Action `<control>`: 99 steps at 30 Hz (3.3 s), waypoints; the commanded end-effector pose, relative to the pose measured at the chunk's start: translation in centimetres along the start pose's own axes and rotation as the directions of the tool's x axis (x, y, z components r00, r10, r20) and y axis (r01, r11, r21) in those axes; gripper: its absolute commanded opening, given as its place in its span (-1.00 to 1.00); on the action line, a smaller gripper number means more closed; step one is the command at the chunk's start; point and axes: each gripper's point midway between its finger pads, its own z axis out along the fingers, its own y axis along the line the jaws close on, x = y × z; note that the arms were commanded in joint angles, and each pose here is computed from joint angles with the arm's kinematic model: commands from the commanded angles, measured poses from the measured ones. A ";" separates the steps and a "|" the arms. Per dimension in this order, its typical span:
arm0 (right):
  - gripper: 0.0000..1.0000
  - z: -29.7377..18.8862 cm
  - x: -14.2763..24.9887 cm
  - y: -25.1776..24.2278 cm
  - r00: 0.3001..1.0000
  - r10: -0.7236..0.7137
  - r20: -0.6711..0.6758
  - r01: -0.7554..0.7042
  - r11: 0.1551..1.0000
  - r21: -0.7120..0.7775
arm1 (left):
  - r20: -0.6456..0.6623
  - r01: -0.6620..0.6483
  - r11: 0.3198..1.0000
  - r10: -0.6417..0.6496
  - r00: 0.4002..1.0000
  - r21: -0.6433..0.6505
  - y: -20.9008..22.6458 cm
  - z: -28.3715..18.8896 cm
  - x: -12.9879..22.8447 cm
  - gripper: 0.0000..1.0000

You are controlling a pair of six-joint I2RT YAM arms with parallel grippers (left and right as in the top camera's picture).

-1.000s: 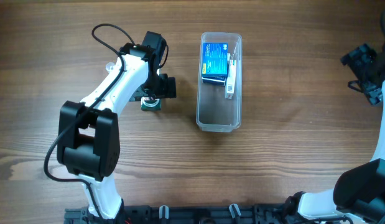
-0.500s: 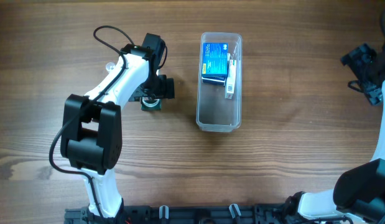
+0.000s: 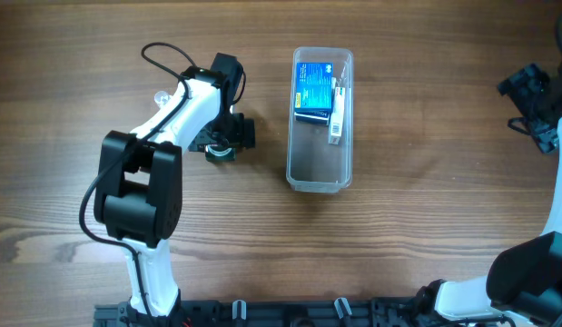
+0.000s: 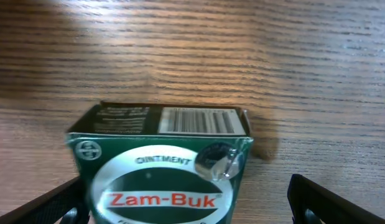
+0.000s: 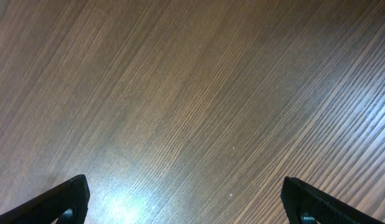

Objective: Pack container
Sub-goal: 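Carry the Zam-Buk box into the container's near end and release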

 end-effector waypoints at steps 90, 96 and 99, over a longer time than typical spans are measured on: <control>0.99 0.5 0.0 -0.4 1.000 0.017 0.000 -0.017 1.000 0.023 | 0.196 -0.207 0.939 0.156 0.968 0.274 -21.3 -7.3 7.0 0.32; 1.00 0.5 0.0 -0.4 1.000 0.017 0.000 -0.017 1.000 0.023 | 0.152 -0.187 0.950 0.152 0.977 0.250 -21.5 -5.0 7.4 0.36; 0.99 0.5 0.0 -0.4 1.000 0.017 0.000 -0.017 1.000 0.023 | 0.145 -0.189 0.951 0.157 0.977 0.244 -21.6 -4.6 7.6 0.39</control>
